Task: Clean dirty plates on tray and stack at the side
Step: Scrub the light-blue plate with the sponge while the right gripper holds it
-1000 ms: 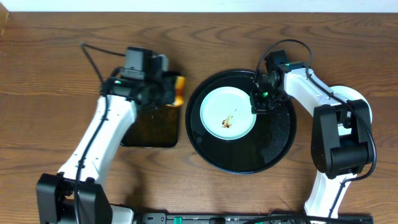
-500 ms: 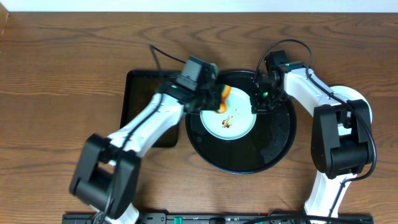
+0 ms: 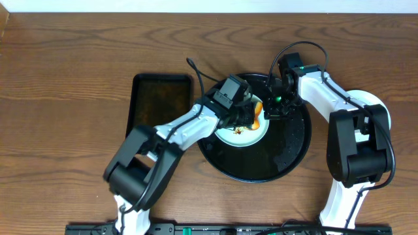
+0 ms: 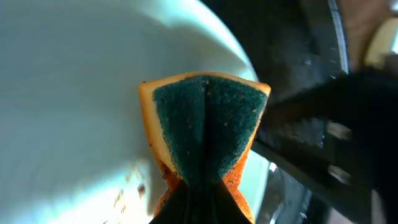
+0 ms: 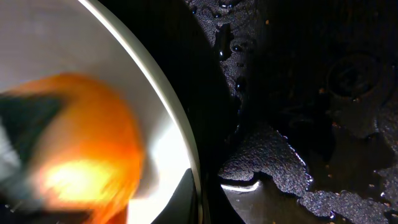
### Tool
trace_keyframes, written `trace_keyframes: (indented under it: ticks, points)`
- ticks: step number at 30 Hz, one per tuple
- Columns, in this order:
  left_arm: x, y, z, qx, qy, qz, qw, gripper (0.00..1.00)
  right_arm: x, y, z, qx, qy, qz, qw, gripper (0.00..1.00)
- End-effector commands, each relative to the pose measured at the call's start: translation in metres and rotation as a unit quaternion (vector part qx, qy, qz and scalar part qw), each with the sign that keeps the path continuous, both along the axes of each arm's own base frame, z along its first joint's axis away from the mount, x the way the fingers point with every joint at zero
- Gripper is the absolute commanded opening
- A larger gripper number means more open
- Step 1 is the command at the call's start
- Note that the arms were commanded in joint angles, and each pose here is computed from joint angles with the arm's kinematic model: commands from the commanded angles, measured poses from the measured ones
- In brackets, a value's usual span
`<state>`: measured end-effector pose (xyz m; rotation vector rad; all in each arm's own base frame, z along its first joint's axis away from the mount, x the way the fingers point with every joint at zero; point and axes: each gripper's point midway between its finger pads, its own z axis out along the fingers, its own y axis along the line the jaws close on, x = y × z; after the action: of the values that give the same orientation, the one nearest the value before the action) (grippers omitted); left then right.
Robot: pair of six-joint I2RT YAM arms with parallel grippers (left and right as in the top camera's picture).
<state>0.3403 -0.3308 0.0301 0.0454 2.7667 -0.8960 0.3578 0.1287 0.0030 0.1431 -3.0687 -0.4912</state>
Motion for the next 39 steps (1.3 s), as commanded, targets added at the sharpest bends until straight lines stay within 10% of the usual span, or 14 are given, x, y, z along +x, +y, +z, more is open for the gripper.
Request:
trace_keyframes:
  ticks: [1, 11, 26, 31, 33, 39]
  points:
    - [0.002, -0.001, -0.014, 0.002, 0.024, 0.013, 1.0, 0.08, -0.004, -0.005, -0.006, -0.027, 0.003, 0.011, 1.0, 0.01]
    - [-0.013, 0.092, -0.045, 0.201, 0.061, 0.059, 0.976, 0.07, -0.004, -0.006, -0.006, -0.031, 0.003, 0.011, 0.999, 0.01]
    - [0.032, 0.099, 0.045, 0.197, -0.116, 0.059, 0.972, 0.08, -0.007, -0.007, -0.006, -0.033, 0.009, 0.011, 0.999, 0.01]
    - [0.025, 0.105, 0.071, 0.191, -0.125, 0.063, 0.971, 0.08, -0.006, -0.006, -0.006, -0.032, 0.007, 0.011, 0.999, 0.04]
    - [0.019, 0.123, 0.082, 0.212, -0.125, 0.076, 0.966, 0.08, -0.003, -0.006, -0.006, -0.031, 0.0, 0.011, 0.999, 0.28]
    - [0.018, 0.178, 0.087, 0.253, -0.092, 0.124, 0.955, 0.08, 0.002, -0.004, -0.006, -0.029, -0.009, 0.011, 0.999, 0.2]
